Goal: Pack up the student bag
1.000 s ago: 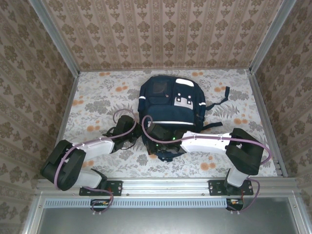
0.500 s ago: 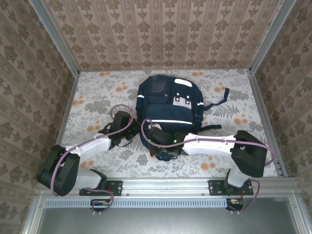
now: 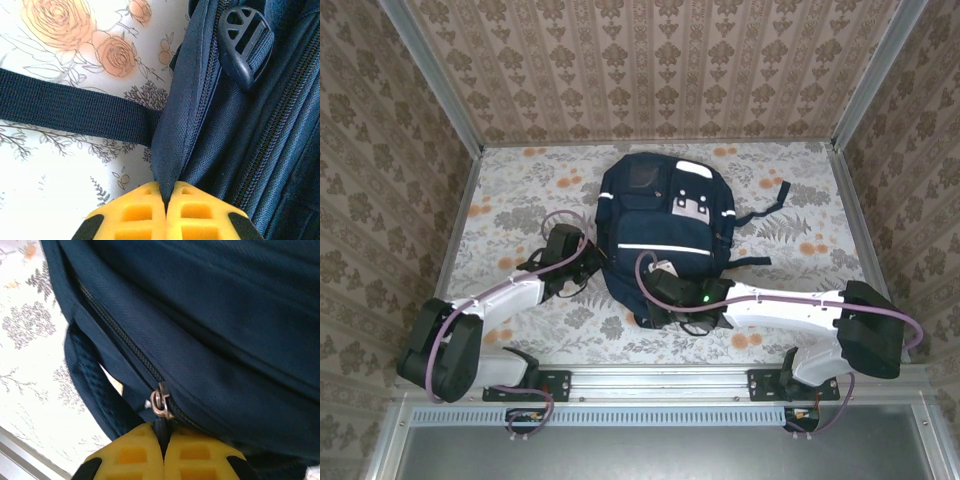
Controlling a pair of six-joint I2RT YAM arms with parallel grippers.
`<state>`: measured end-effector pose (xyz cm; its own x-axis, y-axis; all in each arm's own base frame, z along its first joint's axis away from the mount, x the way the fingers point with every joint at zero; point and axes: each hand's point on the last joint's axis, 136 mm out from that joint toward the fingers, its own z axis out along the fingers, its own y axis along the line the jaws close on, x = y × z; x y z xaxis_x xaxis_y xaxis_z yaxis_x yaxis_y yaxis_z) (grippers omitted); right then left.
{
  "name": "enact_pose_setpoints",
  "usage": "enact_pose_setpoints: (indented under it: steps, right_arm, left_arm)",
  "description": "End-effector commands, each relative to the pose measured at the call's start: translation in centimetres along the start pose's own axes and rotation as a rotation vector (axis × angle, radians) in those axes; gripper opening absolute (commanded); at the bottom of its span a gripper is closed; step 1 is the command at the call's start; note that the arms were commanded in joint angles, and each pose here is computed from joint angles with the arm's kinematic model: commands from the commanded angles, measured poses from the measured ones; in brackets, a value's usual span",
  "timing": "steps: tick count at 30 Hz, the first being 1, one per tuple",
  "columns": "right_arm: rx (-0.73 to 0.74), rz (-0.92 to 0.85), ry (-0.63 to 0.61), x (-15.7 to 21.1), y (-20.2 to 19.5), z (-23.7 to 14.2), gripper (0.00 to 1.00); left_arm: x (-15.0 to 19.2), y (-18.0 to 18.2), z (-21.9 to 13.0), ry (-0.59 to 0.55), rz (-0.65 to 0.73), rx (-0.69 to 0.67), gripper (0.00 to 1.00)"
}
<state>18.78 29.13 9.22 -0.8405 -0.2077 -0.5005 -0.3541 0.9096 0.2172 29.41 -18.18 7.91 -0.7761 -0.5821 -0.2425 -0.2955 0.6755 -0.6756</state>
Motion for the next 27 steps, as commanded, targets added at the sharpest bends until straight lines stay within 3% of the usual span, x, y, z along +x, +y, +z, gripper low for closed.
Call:
enact_pose_setpoints:
  steps: [1, 8, 11, 12, 15, 18, 21, 27]
  right_arm:
    - [0.228, 0.002, 0.097, 3.8, -6.2, -1.4, 0.0]
    - [0.307, 0.091, 0.081, 4.7, -10.1, -1.8, 0.0]
    - [0.286, 0.112, 0.071, 4.4, -10.3, -1.7, 0.0]
    - [0.255, 0.11, 0.062, 4.0, -9.6, -1.6, 0.0]
    - [0.127, 0.111, 0.028, 2.1, -6.5, -1.1, 0.0]
    - [0.033, 0.117, -0.019, -0.7, -3.6, -0.9, 0.0]
    - [-0.049, 0.129, -0.06, -3.5, -0.9, -1.0, 0.0]
    - [-0.207, 0.202, -0.054, -6.3, 3.0, 0.5, 0.0]
  left_arm:
    - [-6.7, 1.3, -2.5, -0.29, -0.007, -0.111, 0.0]
    - [-8.2, 1.1, -3.1, -0.318, -0.007, -0.129, 0.0]
    - [-9.0, -0.7, -2.0, -0.267, 0.046, -0.106, 0.0]
    - [-8.9, -1.7, -1.3, -0.22, 0.064, -0.081, 0.04]
    - [-6.7, -5.4, 1.2, -0.022, 0.113, 0.013, 0.35]
    - [-4.3, -6.1, 1.1, 0.046, 0.141, -0.006, 0.55]
    - [-2.7, -3.7, -0.4, 0.052, 0.086, -0.057, 0.62]
    - [1.0, -1.4, -3.8, 0.091, -0.003, -0.034, 0.64]
